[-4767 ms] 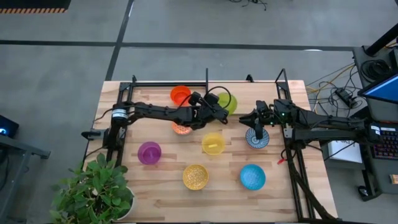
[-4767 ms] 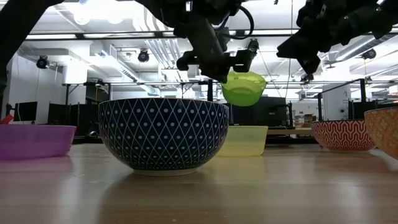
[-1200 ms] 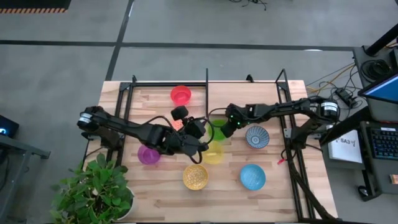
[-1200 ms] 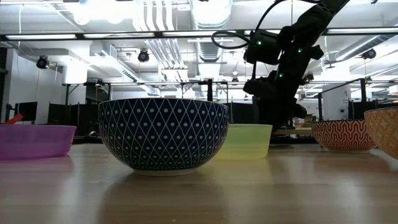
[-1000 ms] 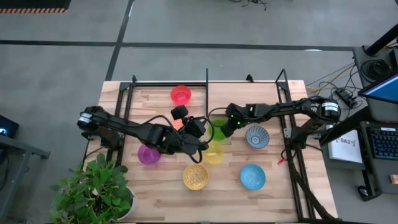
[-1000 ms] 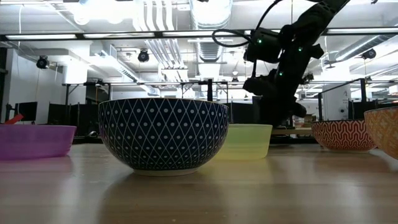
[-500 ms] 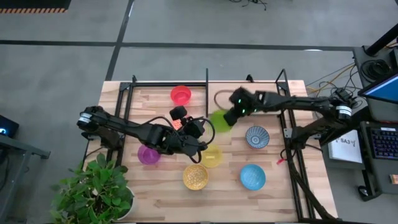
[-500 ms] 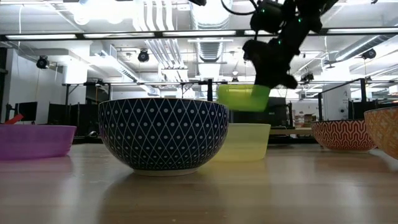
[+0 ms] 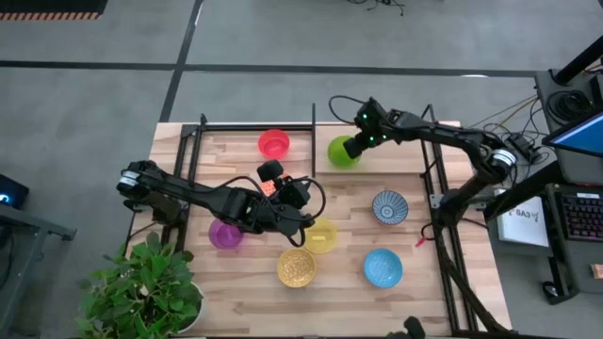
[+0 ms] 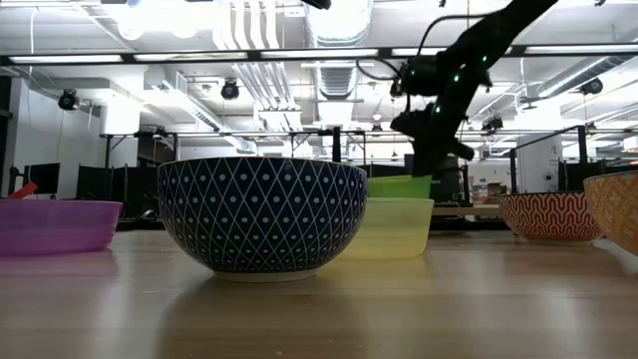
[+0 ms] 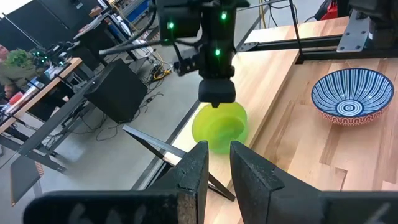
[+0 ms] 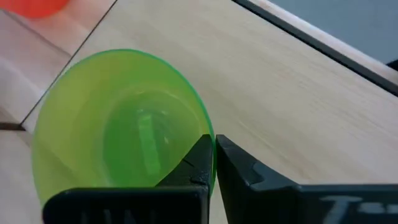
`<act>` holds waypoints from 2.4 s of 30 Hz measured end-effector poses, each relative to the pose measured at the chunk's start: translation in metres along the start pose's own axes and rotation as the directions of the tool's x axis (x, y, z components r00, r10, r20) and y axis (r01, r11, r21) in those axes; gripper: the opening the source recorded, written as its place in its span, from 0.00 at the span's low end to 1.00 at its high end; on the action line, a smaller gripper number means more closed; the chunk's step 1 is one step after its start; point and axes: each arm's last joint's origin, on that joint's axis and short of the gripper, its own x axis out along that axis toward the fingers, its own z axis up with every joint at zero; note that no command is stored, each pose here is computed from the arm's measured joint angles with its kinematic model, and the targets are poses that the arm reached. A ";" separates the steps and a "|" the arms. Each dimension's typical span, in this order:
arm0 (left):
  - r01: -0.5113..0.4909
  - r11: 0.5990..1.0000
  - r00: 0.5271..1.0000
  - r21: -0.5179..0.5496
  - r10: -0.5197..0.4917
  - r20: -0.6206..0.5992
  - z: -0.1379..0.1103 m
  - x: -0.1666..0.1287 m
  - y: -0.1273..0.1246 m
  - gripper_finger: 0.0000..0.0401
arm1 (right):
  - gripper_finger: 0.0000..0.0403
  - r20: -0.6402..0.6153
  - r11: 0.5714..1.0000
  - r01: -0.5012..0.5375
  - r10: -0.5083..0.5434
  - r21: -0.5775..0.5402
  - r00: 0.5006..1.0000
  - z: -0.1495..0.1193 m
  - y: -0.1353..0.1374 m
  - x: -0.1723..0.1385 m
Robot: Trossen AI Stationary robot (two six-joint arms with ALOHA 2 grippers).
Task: Place and stack bowls onto a shelf
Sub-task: Put the green bowl on the shelf, then stack the orange bowl on top of the green bowl on the shelf
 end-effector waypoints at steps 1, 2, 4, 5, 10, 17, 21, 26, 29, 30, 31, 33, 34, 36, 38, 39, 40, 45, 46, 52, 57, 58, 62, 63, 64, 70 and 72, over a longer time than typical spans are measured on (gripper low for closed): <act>0.000 1.000 1.000 0.000 0.000 0.000 0.000 0.000 0.000 0.12 | 0.03 -0.001 1.000 -0.003 0.003 0.000 1.000 0.001 -0.001 0.003; 0.000 1.000 1.000 0.000 0.000 0.000 0.000 0.000 0.000 0.12 | 0.03 -0.006 1.000 -0.003 0.003 0.000 1.000 0.001 -0.001 0.007; 0.000 1.000 1.000 -0.003 0.000 0.000 0.000 0.000 0.000 0.12 | 0.05 -0.017 1.000 0.000 -0.001 -0.008 1.000 0.000 -0.002 0.014; 0.000 1.000 1.000 -0.004 0.000 0.000 0.000 0.000 0.000 0.12 | 0.07 -0.018 1.000 0.004 -0.004 -0.011 1.000 0.000 -0.002 0.017; 0.001 1.000 1.000 -0.010 -0.001 0.001 0.000 0.000 0.000 0.12 | 0.15 -0.017 1.000 0.027 -0.028 -0.013 0.999 0.002 -0.004 0.023; -0.011 0.999 1.000 -0.037 0.011 0.000 0.001 0.005 0.003 0.12 | 0.27 0.042 1.000 0.030 -0.030 -0.004 0.999 0.013 -0.008 0.004; -0.019 0.999 1.000 -0.051 0.018 -0.022 0.002 0.018 0.012 0.12 | 0.31 0.088 1.000 0.022 -0.021 -0.016 0.996 0.019 -0.006 -0.025; 0.040 0.994 0.997 -0.103 -0.047 -0.065 0.005 0.043 0.031 0.12 | 0.32 0.166 0.998 -0.024 0.034 -0.062 0.986 0.011 0.001 -0.068; 0.001 0.992 0.996 -0.123 -0.012 -0.088 0.005 0.060 0.046 0.12 | 0.31 0.216 0.992 -0.068 0.090 -0.105 0.972 -0.005 0.010 -0.095; -0.017 0.992 0.995 -0.122 0.005 -0.095 0.005 0.065 0.052 0.12 | 0.31 0.235 0.989 -0.082 0.109 -0.122 0.966 -0.012 0.013 -0.104; -0.037 0.992 0.994 -0.118 0.024 -0.107 0.004 0.071 0.059 0.12 | 0.31 0.253 0.986 -0.095 0.128 -0.139 0.959 -0.018 0.016 -0.112; -0.076 0.992 0.988 -0.104 0.061 -0.139 0.001 0.085 0.074 0.12 | 0.30 0.285 0.976 -0.124 0.172 -0.178 0.943 -0.033 0.021 -0.127; -0.083 0.992 0.986 -0.099 0.067 -0.154 -0.001 0.092 0.082 0.12 | 0.30 0.300 0.970 -0.139 0.195 -0.198 0.934 -0.040 0.024 -0.134; -0.048 0.993 0.983 -0.104 0.028 -0.184 -0.005 0.107 0.099 0.12 | 0.29 0.322 0.958 -0.167 0.239 -0.234 0.916 -0.054 0.027 -0.146; 0.012 0.990 0.977 -0.143 -0.042 -0.209 -0.010 0.123 0.116 0.12 | 0.29 0.344 0.947 -0.191 0.275 -0.260 0.898 -0.067 0.028 -0.156; 0.032 0.985 0.972 -0.168 -0.070 -0.222 -0.014 0.131 0.125 0.12 | 0.29 0.355 0.943 -0.197 0.287 -0.268 0.890 -0.072 0.027 -0.160; 0.040 0.981 0.968 -0.191 -0.086 -0.237 -0.018 0.139 0.133 0.12 | 0.28 0.365 0.939 -0.202 0.297 -0.277 0.882 -0.076 0.027 -0.164; -0.058 0.968 0.938 -0.243 -0.030 -0.346 -0.045 0.178 0.168 0.12 | 0.29 0.392 0.923 -0.205 0.329 -0.325 0.859 -0.094 0.022 -0.168; -0.077 0.967 0.927 -0.243 -0.021 -0.374 -0.051 0.185 0.172 0.12 | 0.29 0.394 0.922 -0.204 0.330 -0.328 0.858 -0.097 0.021 -0.167; -0.149 0.963 0.810 -0.224 -0.011 -0.587 -0.091 0.209 0.184 0.12 | 0.28 0.370 0.924 -0.203 0.322 -0.325 0.871 -0.104 0.018 -0.158; -0.180 0.966 0.683 -0.185 -0.013 -0.731 -0.125 0.228 0.186 0.12 | 0.28 0.359 0.923 -0.207 0.323 -0.326 0.876 -0.104 0.019 -0.155; -0.178 0.966 0.667 -0.188 -0.022 -0.745 -0.130 0.232 0.188 0.12 | 0.28 0.358 0.924 -0.209 0.323 -0.321 0.876 -0.104 0.019 -0.155; -0.116 0.954 0.610 -0.276 -0.151 -0.778 -0.153 0.248 0.196 0.12 | 0.28 0.355 0.924 -0.222 0.329 -0.310 0.875 -0.104 0.020 -0.155; -0.106 0.947 0.598 -0.302 -0.182 -0.781 -0.158 0.252 0.199 0.12 | 0.29 0.353 0.923 -0.226 0.333 -0.310 0.875 -0.105 0.020 -0.155; -0.108 0.942 0.585 -0.318 -0.198 -0.787 -0.164 0.255 0.202 0.12 | 0.29 0.350 0.922 -0.231 0.337 -0.312 0.874 -0.105 0.021 -0.155; -0.157 0.928 0.555 -0.338 -0.200 -0.808 -0.179 0.264 0.211 0.12 | 0.29 0.330 0.906 -0.259 0.370 -0.335 0.869 -0.108 0.027 -0.156; -0.148 0.931 0.558 -0.334 -0.200 -0.806 -0.178 0.264 0.211 0.12 | 0.29 0.326 0.902 -0.263 0.377 -0.342 0.867 -0.109 0.029 -0.156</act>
